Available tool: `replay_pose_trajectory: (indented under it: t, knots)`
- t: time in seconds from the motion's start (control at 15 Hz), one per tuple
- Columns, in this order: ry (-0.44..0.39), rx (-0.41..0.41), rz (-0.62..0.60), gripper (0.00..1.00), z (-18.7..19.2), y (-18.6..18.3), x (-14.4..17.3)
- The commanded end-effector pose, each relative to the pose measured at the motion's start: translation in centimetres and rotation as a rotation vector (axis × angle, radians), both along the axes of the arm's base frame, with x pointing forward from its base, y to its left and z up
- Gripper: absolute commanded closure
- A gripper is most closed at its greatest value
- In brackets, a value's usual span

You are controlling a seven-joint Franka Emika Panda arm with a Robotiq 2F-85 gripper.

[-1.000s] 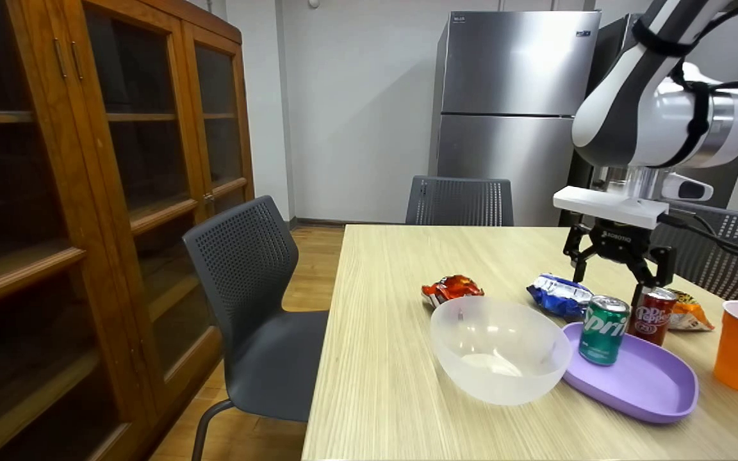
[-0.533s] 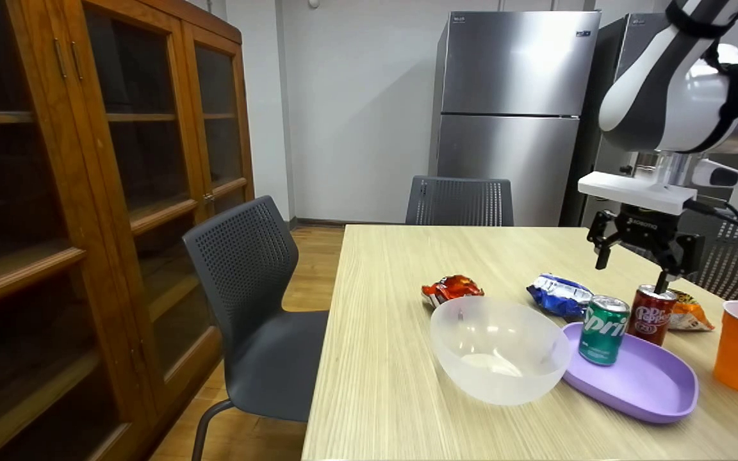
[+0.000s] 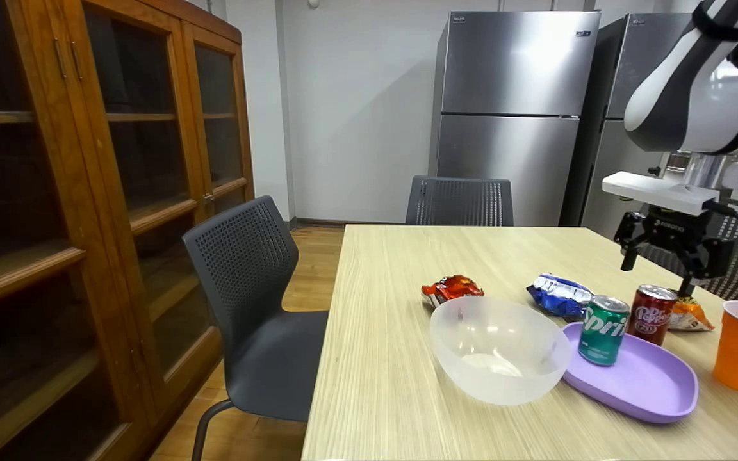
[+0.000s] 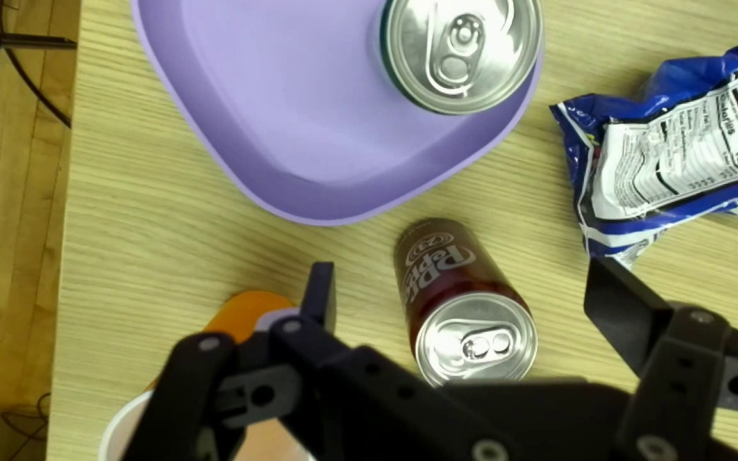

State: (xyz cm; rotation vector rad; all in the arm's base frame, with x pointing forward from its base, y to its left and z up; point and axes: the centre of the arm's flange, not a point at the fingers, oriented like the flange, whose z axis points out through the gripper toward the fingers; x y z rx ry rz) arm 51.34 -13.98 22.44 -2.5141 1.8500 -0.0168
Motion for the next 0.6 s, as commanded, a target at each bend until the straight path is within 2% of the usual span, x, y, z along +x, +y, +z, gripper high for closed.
replay_pose_trajectory:
  t: [0.0, 0.53]
  knots:
    - [-0.003, 0.004, -0.082, 0.00, -0.5, -0.9, 1.2]
    - [0.016, 0.006, -0.177, 0.00, -3.1, -2.6, 2.6]
